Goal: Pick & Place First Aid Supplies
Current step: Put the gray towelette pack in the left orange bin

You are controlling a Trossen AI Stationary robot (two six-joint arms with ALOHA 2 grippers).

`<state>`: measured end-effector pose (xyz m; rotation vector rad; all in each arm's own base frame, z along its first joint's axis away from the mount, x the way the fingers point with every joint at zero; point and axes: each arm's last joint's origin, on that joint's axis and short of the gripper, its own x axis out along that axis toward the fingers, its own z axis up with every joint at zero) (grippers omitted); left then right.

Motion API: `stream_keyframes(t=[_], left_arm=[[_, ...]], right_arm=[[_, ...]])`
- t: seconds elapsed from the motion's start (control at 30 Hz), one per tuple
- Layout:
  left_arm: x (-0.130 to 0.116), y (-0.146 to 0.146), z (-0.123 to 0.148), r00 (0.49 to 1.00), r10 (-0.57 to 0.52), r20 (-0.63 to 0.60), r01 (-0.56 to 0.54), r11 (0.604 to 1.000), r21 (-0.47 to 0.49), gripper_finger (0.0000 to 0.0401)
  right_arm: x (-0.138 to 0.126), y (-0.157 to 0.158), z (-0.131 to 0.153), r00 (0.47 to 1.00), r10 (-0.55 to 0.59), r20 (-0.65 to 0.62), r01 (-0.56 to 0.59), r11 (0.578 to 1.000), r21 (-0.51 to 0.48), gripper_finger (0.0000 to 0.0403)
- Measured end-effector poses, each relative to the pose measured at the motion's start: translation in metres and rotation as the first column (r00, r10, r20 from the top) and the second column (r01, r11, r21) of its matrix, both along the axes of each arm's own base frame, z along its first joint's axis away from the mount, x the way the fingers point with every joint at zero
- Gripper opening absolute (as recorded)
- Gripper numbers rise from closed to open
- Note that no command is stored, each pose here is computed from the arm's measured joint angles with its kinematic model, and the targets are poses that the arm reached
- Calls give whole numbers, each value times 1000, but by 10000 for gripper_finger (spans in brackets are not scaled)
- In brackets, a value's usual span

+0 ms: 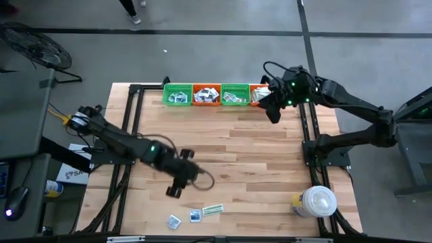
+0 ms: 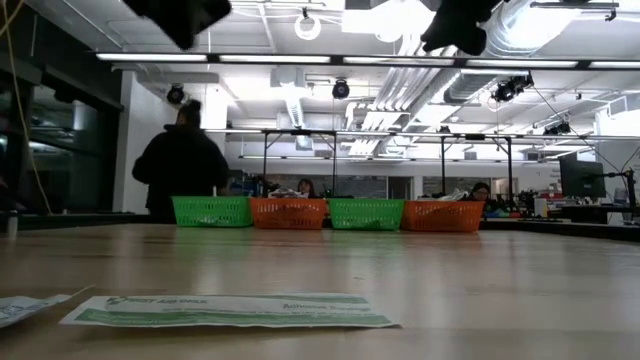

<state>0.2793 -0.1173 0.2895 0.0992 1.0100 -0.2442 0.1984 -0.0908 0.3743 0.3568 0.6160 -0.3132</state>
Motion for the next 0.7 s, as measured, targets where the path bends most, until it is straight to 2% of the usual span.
stream_keyframes(t=[0.13, 0.37, 0.57, 0.7], left_arm=[[-10, -32, -10, 995, -68, -67, 64, 997, -50, 181], [-31, -75, -29, 963, -201, -182, 192, 979, -66, 181], [-42, -102, -45, 933, -277, -231, 273, 961, -52, 181], [-45, -118, -60, 904, -350, -246, 355, 934, -22, 181]], right_arm=[[4, 9, 0, 999, 45, 0, -45, 999, 0, 94], [9, 23, 0, 997, 82, 4, -82, 996, 24, 94], [13, 34, 0, 994, 105, 0, -105, 994, 16, 94], [14, 40, 0, 995, 101, -1, -101, 995, 22, 94]])
